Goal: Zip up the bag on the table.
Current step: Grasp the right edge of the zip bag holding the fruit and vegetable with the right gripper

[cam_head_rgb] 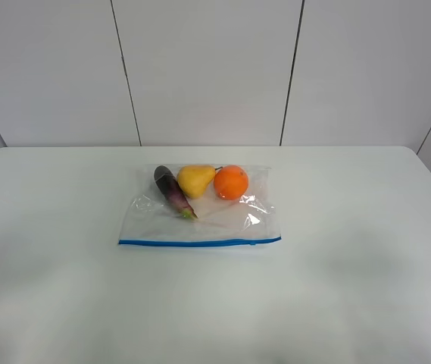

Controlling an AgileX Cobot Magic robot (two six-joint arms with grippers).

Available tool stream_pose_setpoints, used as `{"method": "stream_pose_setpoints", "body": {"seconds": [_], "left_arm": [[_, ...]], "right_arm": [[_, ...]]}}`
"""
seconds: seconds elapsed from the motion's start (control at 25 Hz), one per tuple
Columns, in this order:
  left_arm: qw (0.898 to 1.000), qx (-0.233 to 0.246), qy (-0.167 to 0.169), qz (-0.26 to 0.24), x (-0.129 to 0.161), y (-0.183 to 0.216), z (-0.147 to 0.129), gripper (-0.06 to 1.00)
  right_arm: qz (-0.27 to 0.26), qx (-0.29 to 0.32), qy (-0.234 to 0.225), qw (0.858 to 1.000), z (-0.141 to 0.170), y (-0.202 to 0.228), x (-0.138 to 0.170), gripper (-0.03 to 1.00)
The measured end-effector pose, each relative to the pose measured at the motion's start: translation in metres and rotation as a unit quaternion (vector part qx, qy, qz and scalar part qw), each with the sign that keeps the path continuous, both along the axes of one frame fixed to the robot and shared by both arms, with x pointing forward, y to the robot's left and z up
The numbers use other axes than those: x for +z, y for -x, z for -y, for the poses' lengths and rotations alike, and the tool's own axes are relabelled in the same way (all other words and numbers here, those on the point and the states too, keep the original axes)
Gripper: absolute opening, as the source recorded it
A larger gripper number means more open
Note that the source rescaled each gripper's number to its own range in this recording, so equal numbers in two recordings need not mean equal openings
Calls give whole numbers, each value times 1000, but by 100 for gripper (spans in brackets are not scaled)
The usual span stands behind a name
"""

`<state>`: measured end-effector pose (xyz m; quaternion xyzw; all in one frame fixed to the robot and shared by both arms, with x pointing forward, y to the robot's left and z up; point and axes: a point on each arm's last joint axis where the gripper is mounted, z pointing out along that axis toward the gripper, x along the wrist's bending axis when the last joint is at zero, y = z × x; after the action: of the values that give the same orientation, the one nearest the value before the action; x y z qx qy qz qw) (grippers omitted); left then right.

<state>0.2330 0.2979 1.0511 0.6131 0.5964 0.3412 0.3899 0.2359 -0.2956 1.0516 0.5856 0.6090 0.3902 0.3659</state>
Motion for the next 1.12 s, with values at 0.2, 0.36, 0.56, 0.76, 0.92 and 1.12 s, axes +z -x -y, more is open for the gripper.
{"method": "stream_pose_setpoints", "body": {"seconds": [0.2,0.36,0.56,0.76,0.92,1.12], "left_arm": [[1000,0,0,0,0,0,0,100],[1000,0,0,0,0,0,0,100],[1000,0,0,0,0,0,0,100],[1000,0,0,0,0,0,0,100],[1000,0,0,0,0,0,0,100],[1000,0,0,0,0,0,0,100]], "right_arm": [[0,0,0,1000,0,0,0,100],[0,-1,1,1000,0,0,0,100],[-28,-4,7,1000,1,-15,14,100],[-51,-3,4,999,0,-60,60,100],[-109,8,-27,994,-6,-117,81,100],[-219,31,-94,971,-18,-201,69,100]]}}
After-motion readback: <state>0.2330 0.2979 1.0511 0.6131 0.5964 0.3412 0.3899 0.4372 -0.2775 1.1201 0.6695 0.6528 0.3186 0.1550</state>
